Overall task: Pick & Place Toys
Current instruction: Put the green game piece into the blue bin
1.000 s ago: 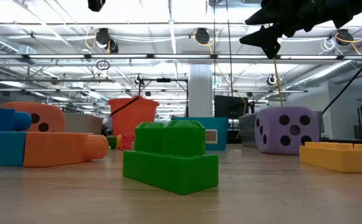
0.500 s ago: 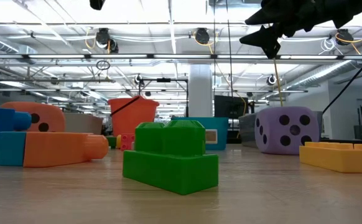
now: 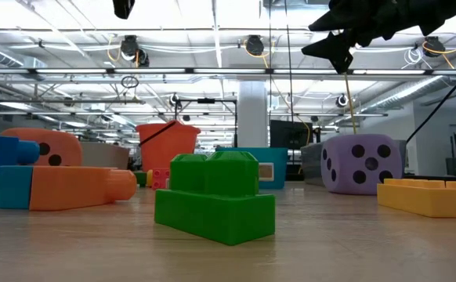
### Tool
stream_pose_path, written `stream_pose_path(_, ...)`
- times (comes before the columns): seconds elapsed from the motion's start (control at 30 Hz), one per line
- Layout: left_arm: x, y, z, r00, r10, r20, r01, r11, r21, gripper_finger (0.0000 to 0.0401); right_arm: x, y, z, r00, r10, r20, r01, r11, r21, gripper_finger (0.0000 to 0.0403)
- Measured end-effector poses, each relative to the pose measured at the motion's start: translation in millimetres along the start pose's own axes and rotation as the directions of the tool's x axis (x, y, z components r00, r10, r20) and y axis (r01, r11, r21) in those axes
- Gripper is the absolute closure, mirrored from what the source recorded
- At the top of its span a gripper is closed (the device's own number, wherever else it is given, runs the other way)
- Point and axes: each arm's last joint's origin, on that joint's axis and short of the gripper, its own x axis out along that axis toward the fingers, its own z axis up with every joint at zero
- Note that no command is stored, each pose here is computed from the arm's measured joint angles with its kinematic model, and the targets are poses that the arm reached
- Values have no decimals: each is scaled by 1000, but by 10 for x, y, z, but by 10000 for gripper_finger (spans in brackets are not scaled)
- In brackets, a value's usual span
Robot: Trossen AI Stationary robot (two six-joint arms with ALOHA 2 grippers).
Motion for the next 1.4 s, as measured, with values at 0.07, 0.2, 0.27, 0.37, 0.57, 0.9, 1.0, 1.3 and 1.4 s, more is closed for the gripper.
stream_pose_path(0.07,4,8,4,1000,4,2,-4,999,-42,260,-1,4,11,1000,4,11,-4,1000,11,176)
stream_pose_path(0.2,4,8,4,1000,4,2,-4,998,-63,260,-2,19,56,998,18,57,-25,990,138,176)
stream_pose_path(0.27,7,16,9,1000,12,6,-12,998,-60,260,-4,25,78,997,24,78,-39,979,198,176)
stream_pose_path(0.37,20,52,37,998,51,36,-48,995,-85,260,-6,33,105,994,31,107,-55,971,231,176)
stream_pose_path(0.57,45,103,162,985,89,146,-67,986,-154,261,-9,42,138,990,40,139,-71,973,220,176)
stream_pose_path(0.9,55,130,281,967,86,241,-29,972,-233,261,4,25,160,984,-17,176,-19,980,200,176)
stream_pose_path(1.0,82,125,262,967,86,239,-24,968,-251,261,16,18,185,976,-46,212,-8,969,248,176)
stream_pose_path(1.3,294,122,140,963,83,258,-14,966,-258,260,-5,172,343,964,68,257,-122,973,198,176)
stream_pose_path(1.4,358,151,91,965,98,245,-34,967,-252,260,-13,289,391,982,63,178,-88,987,132,176)
